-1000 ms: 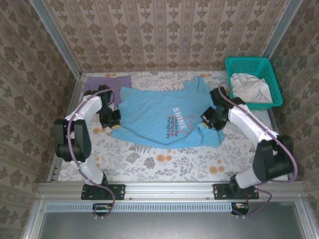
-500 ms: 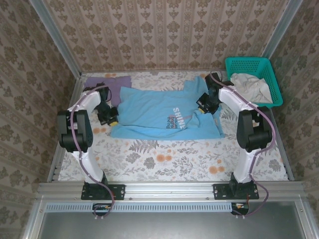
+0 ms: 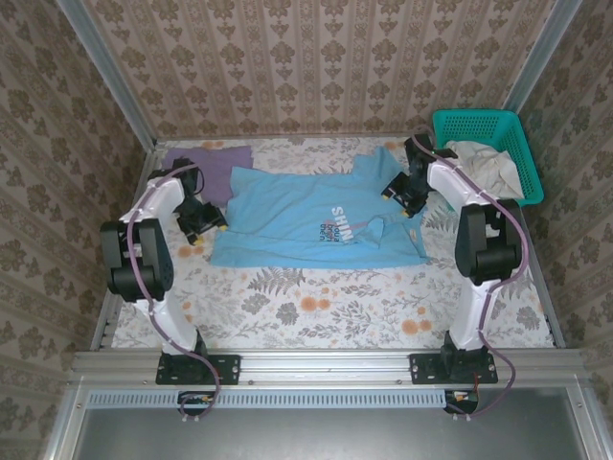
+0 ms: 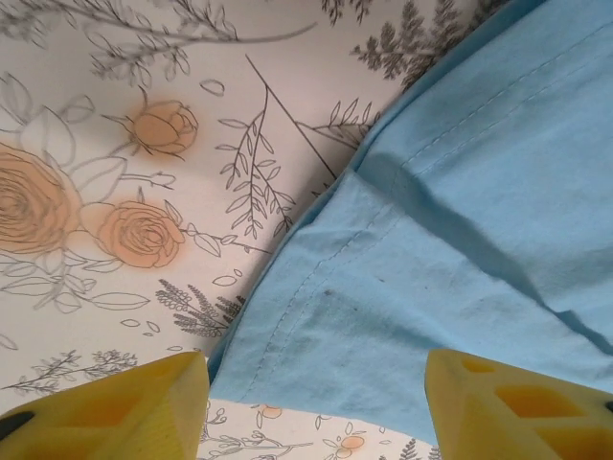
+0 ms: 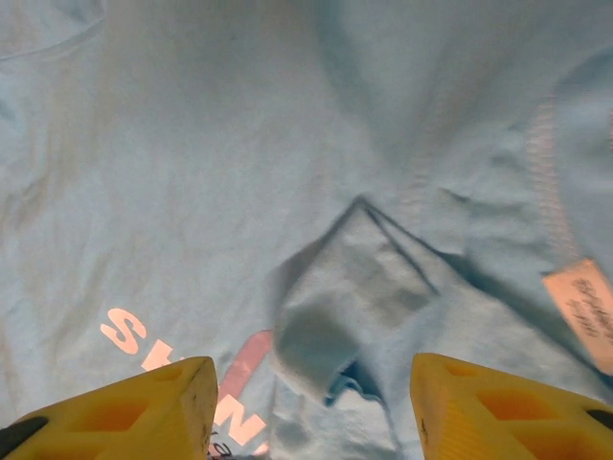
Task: Fold and stack the t-shirts
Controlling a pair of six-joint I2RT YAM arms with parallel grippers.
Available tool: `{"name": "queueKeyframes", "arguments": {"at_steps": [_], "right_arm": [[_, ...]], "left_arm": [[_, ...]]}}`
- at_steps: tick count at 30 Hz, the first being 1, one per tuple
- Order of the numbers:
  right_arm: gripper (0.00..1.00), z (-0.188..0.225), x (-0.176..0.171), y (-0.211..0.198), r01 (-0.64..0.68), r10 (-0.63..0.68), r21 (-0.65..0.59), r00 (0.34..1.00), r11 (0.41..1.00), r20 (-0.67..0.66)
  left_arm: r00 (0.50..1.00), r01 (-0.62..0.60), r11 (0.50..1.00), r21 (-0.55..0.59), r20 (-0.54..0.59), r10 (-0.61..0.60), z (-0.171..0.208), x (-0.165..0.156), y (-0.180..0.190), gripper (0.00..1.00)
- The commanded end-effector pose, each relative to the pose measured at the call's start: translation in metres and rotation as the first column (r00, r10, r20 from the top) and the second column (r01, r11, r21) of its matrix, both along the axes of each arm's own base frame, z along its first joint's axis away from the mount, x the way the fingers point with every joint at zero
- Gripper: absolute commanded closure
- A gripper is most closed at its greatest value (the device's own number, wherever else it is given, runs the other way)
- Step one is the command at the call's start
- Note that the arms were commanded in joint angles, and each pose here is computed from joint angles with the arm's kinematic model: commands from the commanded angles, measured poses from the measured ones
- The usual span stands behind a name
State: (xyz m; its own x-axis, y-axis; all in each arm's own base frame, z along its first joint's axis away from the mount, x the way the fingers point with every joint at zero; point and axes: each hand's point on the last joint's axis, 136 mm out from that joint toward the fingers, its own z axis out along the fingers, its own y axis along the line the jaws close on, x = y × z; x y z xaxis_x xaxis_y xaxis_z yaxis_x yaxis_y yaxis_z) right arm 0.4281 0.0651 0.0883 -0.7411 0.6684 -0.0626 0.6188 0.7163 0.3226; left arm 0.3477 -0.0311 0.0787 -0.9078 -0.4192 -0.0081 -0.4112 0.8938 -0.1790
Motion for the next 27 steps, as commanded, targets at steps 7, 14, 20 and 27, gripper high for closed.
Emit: {"name": "queueKeyframes", "arguments": {"at_steps": [7,14,20,27], "right_arm": [[0.50,-0.005,-0.125,-0.038,0.073,-0.062,0.112,0.993,0.991,-0.099],[0.52,-0.036,-0.158,-0.041,0.138,-0.119,0.125,0.981,0.983,-0.151],[0.55,-0.061,-0.165,-0.049,0.166,-0.148,0.081,0.970,0.983,-0.195],[0.65,-0.079,-0.162,-0.056,0.167,-0.150,0.068,0.966,0.984,-0.210]], "left_arm": [[0.968,0.250,0.963,-0.105,0.064,-0.244,0.024,-0.037,-0.063,0.41],[0.971,0.224,0.964,-0.141,-0.055,-0.234,-0.023,-0.064,-0.066,0.42],[0.969,0.211,0.971,-0.112,-0.111,-0.223,-0.049,-0.074,-0.060,0.44],[0.962,0.226,0.972,-0.063,-0.145,-0.233,-0.061,-0.079,-0.050,0.59]]}}
